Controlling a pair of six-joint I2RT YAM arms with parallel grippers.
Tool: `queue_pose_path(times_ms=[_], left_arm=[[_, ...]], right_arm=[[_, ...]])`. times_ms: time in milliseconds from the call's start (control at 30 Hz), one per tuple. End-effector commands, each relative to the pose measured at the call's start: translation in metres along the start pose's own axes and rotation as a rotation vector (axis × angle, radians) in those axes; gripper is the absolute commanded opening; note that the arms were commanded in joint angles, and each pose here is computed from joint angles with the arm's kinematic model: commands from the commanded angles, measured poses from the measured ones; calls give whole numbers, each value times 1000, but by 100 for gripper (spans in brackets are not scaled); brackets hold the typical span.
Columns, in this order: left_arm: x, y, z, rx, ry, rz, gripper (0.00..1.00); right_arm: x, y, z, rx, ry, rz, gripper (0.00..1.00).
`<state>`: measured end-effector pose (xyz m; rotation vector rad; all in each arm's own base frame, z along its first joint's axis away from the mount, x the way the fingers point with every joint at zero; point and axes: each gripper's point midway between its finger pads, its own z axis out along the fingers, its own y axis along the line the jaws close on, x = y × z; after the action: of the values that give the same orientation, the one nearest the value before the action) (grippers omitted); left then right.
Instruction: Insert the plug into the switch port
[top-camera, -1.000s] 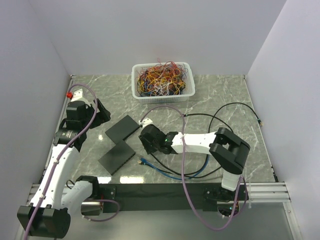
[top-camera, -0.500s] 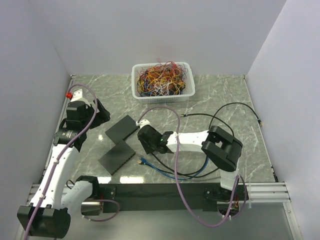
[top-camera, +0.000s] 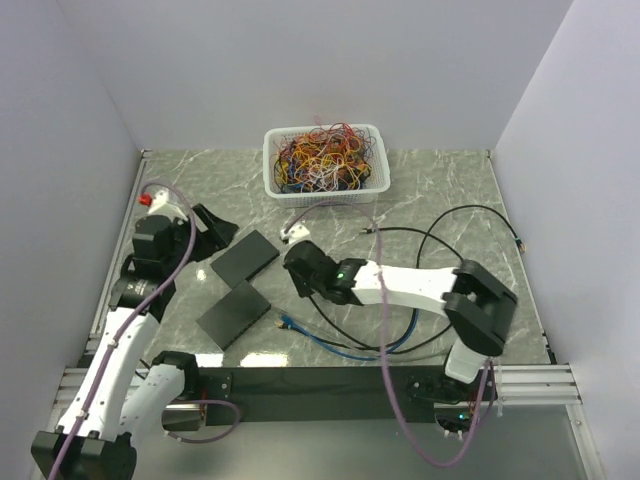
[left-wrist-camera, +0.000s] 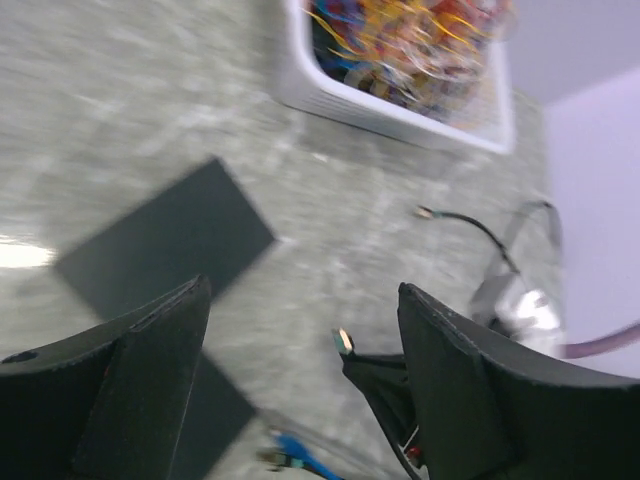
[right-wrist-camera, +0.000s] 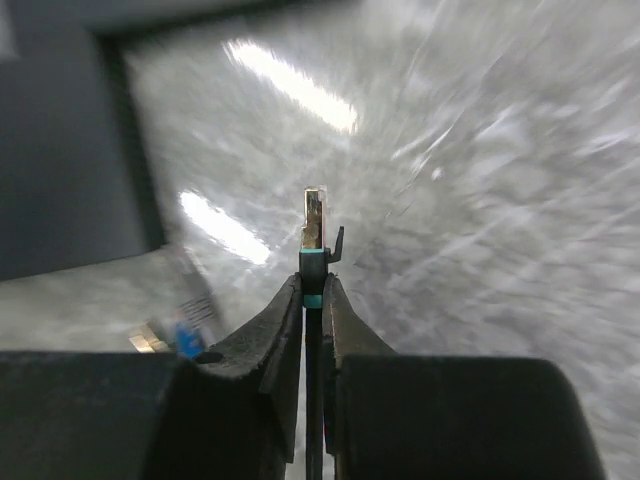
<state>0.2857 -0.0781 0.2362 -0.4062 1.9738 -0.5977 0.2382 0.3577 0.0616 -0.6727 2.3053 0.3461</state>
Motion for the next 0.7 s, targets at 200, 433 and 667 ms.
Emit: queue_pose_path(times_ms=[200,433,667], left_arm=[[69,-112,12,361,146,-164,79],[91,-154,23,393,172,-173,76],[90,-166,20,418,130,-211,70]], right_arm=[[-101,0,-104,-98,-379,67,6],[-111,2,-129,-153,-443,92,3],[-106,-1,-135,-167,-448,106,0]])
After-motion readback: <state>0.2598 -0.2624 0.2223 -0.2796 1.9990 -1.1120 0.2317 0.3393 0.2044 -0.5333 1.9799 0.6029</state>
